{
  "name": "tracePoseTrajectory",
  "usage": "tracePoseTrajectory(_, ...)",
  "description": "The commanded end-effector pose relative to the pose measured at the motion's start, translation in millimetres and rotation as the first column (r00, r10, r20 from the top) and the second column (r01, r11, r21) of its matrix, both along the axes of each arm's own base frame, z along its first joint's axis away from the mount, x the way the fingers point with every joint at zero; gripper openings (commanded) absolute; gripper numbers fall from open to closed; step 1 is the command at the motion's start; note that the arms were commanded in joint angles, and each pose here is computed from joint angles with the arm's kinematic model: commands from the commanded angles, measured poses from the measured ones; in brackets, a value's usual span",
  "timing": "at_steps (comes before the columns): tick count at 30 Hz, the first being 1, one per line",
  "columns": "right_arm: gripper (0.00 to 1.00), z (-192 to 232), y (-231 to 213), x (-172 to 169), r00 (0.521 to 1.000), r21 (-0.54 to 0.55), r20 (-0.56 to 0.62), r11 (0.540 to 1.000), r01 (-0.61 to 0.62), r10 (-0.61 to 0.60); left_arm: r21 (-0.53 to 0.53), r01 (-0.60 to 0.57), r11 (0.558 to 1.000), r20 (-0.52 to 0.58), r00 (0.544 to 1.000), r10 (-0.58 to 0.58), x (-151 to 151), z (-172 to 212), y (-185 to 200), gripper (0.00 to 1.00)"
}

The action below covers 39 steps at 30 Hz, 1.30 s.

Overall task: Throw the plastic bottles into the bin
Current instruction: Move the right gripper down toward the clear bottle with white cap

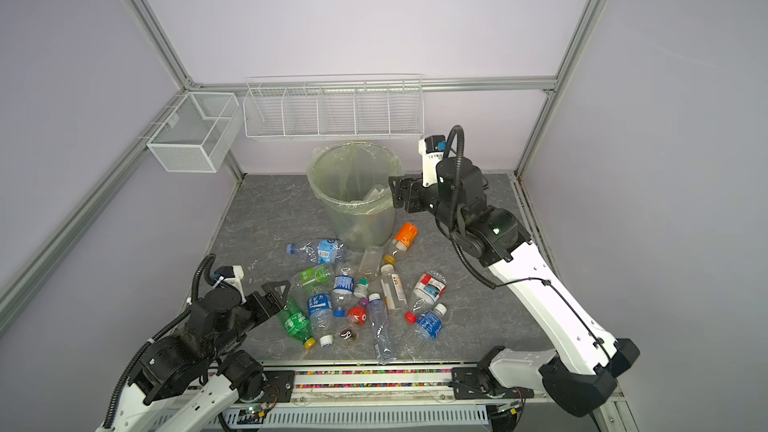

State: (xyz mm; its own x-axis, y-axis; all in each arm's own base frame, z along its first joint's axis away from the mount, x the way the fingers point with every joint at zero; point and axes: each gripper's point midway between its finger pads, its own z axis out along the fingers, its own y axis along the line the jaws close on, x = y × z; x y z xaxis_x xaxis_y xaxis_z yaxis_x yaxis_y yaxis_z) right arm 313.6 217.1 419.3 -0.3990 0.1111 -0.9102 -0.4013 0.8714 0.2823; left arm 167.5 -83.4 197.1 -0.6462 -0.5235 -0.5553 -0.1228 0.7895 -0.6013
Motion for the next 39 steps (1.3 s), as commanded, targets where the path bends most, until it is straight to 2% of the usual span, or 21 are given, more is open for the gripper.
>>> tracePoseTrajectory(1, 0.88, -16.5, -15.3, -6.9, 0.998, -0.015, -0.018, 0.998, 0.056, -0.057, 0.007, -0.008, 1.000, 0.029, 1.000, 0.008, 3.7, 12.0, 1.3, 0.94)
tracePoseTrajectory(8, 0.88, -56.0, -55.5, -31.2, 0.986, -0.076, -0.063, 0.986, 0.151, -0.155, 0.021, 0.013, 1.000, 0.025, 1.000, -0.013, 10.6, 16.1, -6.4, 0.94)
tracePoseTrajectory(19, 0.88, -128.4, -74.5, -51.6, 0.959, -0.172, -0.201, 0.971, 0.167, -0.201, 0.009, 0.055, 0.998, 0.005, 0.998, -0.055, 24.2, 15.2, -26.5, 0.94)
tracePoseTrajectory(31, 0.88, -205.3, -55.7, -63.6, 0.905, -0.224, -0.404, 0.973, 0.048, -0.138, -0.003, 0.059, 0.998, -0.003, 0.998, -0.059, 26.3, 8.9, -30.4, 0.94)
tracePoseTrajectory(39, 0.88, -245.0, -29.1, -68.2, 0.839, -0.217, -0.541, 0.974, -0.068, -0.062, -0.006, 0.068, 0.998, -0.014, 0.998, -0.068, 26.9, 3.4, -33.6, 0.94)
